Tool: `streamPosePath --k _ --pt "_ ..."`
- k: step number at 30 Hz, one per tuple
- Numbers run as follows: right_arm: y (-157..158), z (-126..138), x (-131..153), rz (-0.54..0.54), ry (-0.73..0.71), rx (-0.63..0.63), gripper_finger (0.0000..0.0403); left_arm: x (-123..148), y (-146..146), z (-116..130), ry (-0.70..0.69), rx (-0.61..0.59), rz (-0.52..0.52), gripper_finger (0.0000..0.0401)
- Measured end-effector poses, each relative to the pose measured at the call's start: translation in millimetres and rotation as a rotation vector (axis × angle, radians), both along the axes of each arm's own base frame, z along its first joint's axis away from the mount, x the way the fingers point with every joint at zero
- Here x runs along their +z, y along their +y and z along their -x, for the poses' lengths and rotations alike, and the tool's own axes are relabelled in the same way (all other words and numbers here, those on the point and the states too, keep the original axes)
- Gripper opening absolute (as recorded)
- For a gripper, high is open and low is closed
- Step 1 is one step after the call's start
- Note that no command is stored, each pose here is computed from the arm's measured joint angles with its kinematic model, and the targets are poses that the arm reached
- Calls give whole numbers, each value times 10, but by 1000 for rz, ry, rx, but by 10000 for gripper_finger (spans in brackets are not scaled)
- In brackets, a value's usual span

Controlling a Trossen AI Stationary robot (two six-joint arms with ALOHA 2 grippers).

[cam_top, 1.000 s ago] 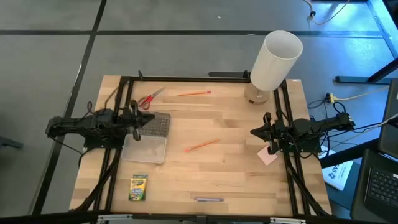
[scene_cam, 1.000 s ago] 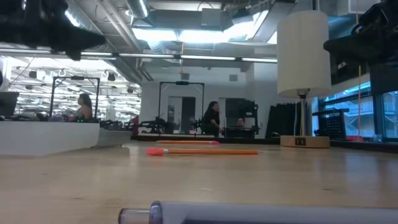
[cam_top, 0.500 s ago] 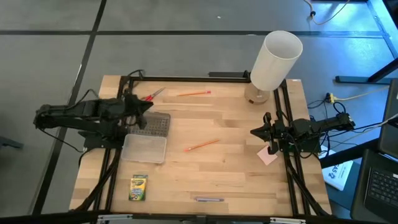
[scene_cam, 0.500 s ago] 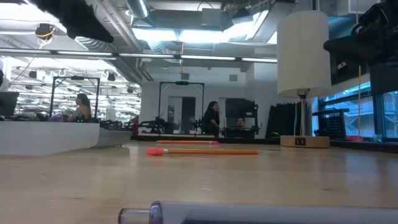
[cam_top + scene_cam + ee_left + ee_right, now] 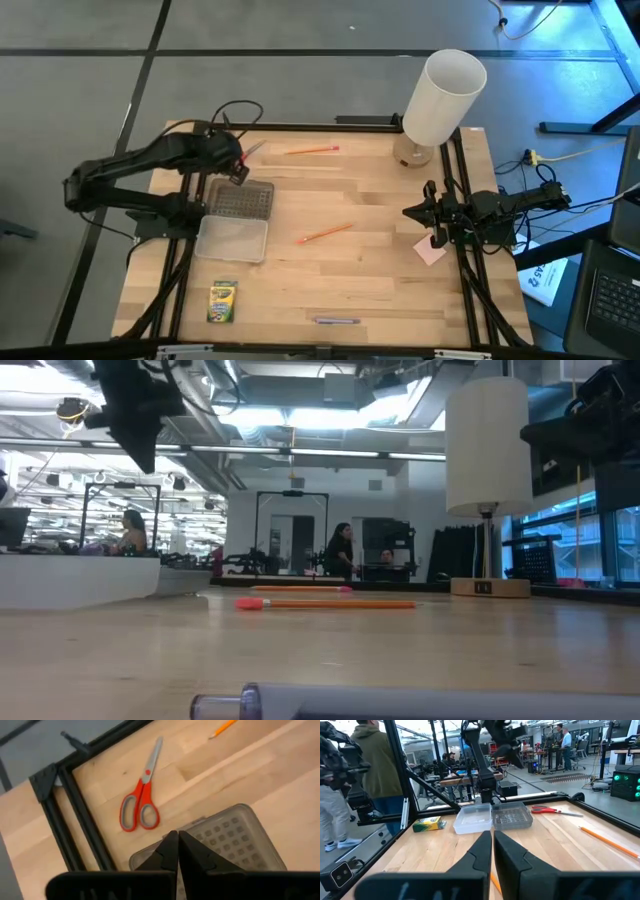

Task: Pack school essentials
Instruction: Put the red scissors into the transparent supply box

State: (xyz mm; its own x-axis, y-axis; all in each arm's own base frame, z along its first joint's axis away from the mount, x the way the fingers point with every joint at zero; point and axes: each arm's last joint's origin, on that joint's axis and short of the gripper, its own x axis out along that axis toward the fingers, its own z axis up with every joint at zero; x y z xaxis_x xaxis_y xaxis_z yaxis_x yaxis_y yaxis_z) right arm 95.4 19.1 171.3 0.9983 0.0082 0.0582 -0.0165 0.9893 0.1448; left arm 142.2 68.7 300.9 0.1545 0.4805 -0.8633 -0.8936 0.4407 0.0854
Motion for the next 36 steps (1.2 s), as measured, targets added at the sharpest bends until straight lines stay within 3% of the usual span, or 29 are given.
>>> streamPosePath --k 7,12,20,28,31,36 --pt "0 0 0 0 0 0 23 -65 160 -44 34 64 13 11" --pt "0 0 0 -1 0 0 23 -105 281 -13 4 144 99 2" --pt "0 0 0 -101 1 6 23 -174 459 19 79 148 114 42" --pt "0 0 0 -98 1 6 23 -350 671 -20 103 210 253 87" --pt "0 0 -1 -98 1 6 23 -453 761 -60 97 223 342 91" --pt "0 0 0 -97 0 6 23 -621 866 -149 157 239 382 89"
